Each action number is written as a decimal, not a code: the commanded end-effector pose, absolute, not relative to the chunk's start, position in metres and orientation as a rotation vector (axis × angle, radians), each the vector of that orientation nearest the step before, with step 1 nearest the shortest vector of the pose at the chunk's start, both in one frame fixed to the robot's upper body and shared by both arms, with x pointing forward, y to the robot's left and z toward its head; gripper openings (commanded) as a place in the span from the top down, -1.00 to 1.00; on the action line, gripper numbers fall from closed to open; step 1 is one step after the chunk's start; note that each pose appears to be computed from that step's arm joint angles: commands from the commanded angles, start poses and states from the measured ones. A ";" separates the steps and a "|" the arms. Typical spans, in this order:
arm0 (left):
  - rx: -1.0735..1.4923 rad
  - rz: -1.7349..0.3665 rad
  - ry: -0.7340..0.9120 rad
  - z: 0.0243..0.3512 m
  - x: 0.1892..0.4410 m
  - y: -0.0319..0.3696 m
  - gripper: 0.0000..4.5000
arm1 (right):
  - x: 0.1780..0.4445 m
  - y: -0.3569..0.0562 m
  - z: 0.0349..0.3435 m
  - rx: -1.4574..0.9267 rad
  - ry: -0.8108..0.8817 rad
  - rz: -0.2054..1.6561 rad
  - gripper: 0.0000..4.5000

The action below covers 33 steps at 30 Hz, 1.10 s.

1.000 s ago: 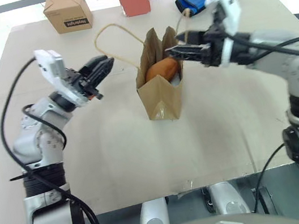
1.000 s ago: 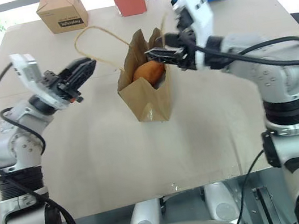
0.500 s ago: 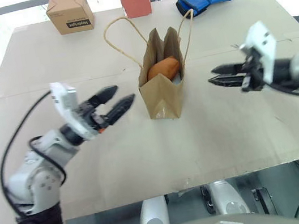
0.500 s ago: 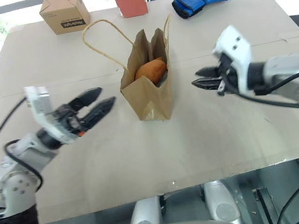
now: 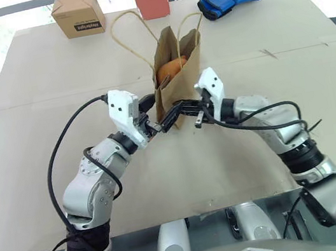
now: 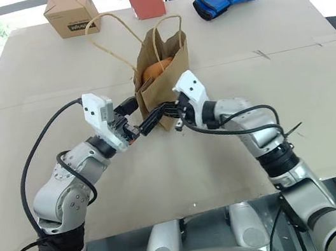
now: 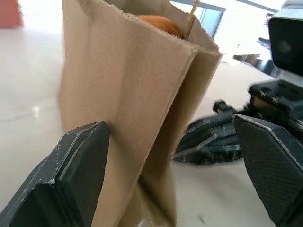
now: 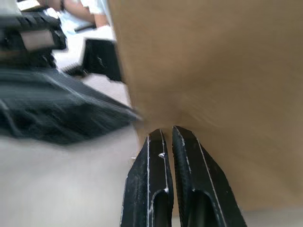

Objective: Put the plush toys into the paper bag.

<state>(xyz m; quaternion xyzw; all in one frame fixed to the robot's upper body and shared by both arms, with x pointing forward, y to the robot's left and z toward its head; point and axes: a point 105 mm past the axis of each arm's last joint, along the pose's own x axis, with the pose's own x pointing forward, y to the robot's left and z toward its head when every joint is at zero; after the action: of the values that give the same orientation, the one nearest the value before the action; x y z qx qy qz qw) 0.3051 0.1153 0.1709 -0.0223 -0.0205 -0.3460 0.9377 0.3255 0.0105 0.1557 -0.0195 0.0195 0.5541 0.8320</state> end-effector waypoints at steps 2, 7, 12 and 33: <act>-0.002 -0.600 -0.084 0.178 0.314 0.118 -1.00 | 0.331 0.019 0.162 -0.044 -0.016 1.179 0.98; -0.018 -0.535 -0.091 0.175 0.331 0.115 -0.77 | 0.325 0.012 0.155 -0.043 -0.008 1.180 1.00; -0.017 -0.581 -0.130 0.176 0.333 0.114 -0.19 | 0.306 -0.007 0.176 -0.141 -0.174 1.154 1.00; 0.498 -1.310 -0.172 0.187 0.348 0.197 1.00 | 0.261 -0.125 0.188 -0.327 -0.125 0.979 -0.98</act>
<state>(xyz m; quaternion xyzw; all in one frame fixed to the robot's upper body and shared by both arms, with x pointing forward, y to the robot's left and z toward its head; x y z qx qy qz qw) 0.3492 0.1929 0.1839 0.2107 -0.0728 -0.5986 0.7694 0.2649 -0.1277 0.1770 -0.1488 -0.0315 0.4696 0.8697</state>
